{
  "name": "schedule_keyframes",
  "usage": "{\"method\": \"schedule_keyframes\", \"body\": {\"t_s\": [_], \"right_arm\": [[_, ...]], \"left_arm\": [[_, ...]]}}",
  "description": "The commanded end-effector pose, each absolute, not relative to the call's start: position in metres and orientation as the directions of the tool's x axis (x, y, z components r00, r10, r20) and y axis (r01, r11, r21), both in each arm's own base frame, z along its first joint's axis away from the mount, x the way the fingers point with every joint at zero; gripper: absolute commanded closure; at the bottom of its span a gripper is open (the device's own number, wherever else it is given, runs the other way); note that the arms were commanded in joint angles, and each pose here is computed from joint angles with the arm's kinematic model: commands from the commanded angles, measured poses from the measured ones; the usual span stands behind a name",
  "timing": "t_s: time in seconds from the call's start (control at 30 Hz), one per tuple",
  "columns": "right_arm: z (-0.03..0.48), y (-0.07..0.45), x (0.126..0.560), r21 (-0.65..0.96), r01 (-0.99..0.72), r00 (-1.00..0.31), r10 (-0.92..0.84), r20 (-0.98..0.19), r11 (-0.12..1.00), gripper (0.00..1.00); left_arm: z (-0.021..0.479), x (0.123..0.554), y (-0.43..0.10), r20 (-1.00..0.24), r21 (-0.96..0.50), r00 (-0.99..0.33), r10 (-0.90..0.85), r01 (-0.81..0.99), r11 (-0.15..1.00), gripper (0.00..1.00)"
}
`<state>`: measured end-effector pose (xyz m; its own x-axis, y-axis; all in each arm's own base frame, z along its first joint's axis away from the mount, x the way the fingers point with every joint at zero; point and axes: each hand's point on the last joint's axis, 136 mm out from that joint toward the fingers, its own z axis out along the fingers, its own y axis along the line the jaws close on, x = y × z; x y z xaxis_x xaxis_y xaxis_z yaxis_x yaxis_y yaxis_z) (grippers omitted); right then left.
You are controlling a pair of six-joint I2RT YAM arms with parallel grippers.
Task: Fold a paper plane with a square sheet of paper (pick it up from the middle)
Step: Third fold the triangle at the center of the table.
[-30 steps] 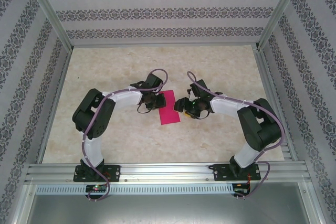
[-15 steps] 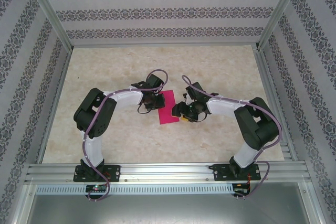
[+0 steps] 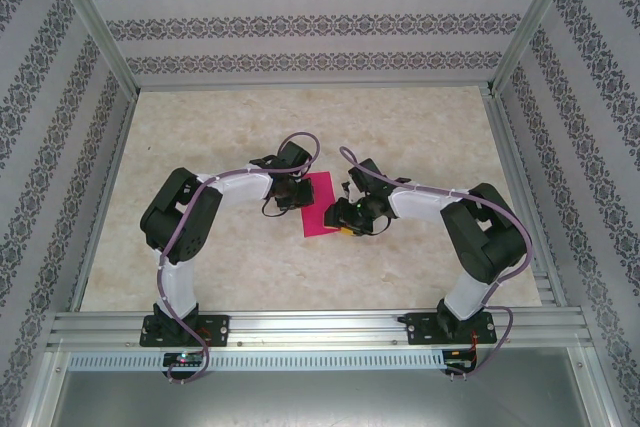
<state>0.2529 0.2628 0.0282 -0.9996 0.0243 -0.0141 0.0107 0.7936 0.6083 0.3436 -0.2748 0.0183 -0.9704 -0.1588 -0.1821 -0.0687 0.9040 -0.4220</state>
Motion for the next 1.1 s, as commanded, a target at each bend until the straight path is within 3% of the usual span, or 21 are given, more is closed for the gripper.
{"method": "schedule_keyframes", "body": {"t_s": [0.0, 0.37, 0.53, 0.63, 0.83, 1.07], "right_arm": [[0.038, 0.271, 0.26, 0.649, -0.004, -0.999, 0.032, -0.044, 0.761, 0.54], [0.044, 0.254, 0.275, 0.665, 0.086, -0.984, 0.17, -0.062, 0.742, 0.76], [0.048, 0.251, 0.277, 0.668, 0.108, -0.979, 0.196, -0.058, 0.736, 0.92], [0.05, 0.254, 0.276, 0.678, 0.111, -0.98, 0.195, -0.048, 0.727, 0.97], [0.053, 0.248, 0.267, 0.663, 0.127, -0.98, 0.195, -0.029, 0.738, 0.98], [0.055, 0.243, 0.255, 0.651, 0.151, -0.981, 0.193, 0.007, 0.744, 0.98]], "left_arm": [[-0.005, 0.328, -0.258, -0.136, -0.337, -0.977, -0.164, -0.11, 0.935, 0.87], [0.003, 0.33, -0.261, -0.146, -0.352, -0.978, -0.152, -0.092, 0.931, 0.87], [0.027, 0.337, -0.277, -0.188, -0.43, -0.975, -0.116, -0.024, 0.903, 0.86], [0.048, 0.346, -0.284, -0.239, -0.47, -0.965, -0.107, 0.019, 0.882, 0.85], [0.062, 0.367, -0.27, -0.305, -0.465, -0.943, -0.134, 0.025, 0.885, 0.83], [0.038, 0.364, -0.273, -0.262, -0.468, -0.958, -0.114, 0.022, 0.884, 0.85]]}}
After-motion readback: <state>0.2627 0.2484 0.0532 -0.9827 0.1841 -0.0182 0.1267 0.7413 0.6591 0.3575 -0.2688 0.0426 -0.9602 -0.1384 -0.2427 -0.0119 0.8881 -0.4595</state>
